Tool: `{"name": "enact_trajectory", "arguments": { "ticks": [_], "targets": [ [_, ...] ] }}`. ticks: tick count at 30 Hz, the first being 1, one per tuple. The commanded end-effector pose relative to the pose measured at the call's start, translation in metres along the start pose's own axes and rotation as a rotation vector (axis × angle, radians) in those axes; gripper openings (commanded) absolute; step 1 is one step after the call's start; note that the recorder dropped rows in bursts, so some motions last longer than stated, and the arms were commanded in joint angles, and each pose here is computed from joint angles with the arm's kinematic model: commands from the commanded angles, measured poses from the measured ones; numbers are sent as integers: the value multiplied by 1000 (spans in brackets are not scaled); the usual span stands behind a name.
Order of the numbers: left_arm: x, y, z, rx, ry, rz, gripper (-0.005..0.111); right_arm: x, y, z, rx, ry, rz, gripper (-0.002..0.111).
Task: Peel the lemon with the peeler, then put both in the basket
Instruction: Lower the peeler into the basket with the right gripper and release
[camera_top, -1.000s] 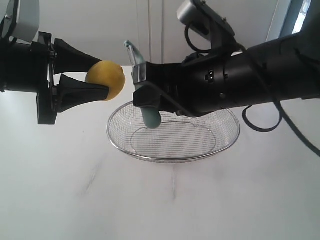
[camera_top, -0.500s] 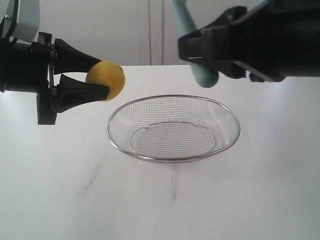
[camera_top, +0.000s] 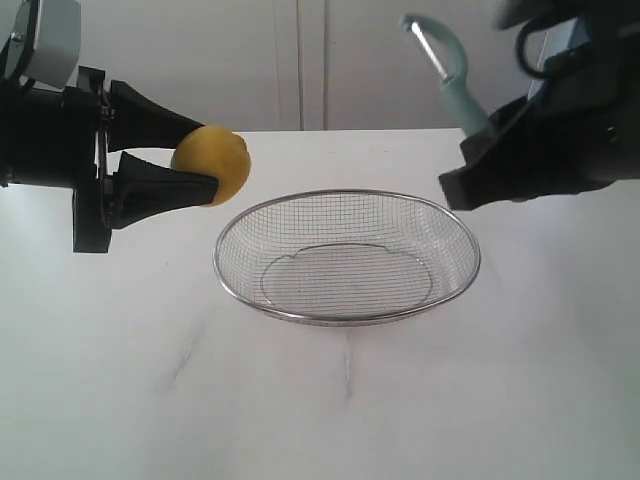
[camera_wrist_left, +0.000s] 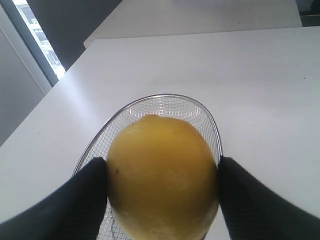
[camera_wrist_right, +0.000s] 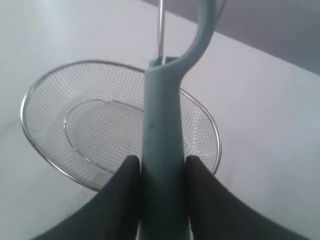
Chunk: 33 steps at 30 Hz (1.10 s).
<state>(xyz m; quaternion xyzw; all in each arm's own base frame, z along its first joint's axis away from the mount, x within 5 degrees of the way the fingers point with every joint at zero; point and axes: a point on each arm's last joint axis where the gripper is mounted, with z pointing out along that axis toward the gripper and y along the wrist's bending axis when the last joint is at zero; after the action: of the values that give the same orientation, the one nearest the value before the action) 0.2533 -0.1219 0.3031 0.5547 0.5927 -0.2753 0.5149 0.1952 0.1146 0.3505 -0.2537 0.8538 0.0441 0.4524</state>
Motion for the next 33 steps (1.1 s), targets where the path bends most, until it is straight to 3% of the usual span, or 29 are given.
{"name": "enact_trajectory", "arguments": {
  "ticks": [1,12,23,33],
  "targets": [
    [-5,-4,-1,16,-33,-13,0,0,4,42,20,112,-97,0],
    [-5,-4,-1,12,-31,-14,0,-21,-12,137,68,255,-98,0],
    [-4,-3,-1,0,-24,-14,0,10,1,206,17,325,-122,0],
    [-4,-3,-1,0,-24,-14,0,35,8,231,-8,435,-81,0]
  ]
}}
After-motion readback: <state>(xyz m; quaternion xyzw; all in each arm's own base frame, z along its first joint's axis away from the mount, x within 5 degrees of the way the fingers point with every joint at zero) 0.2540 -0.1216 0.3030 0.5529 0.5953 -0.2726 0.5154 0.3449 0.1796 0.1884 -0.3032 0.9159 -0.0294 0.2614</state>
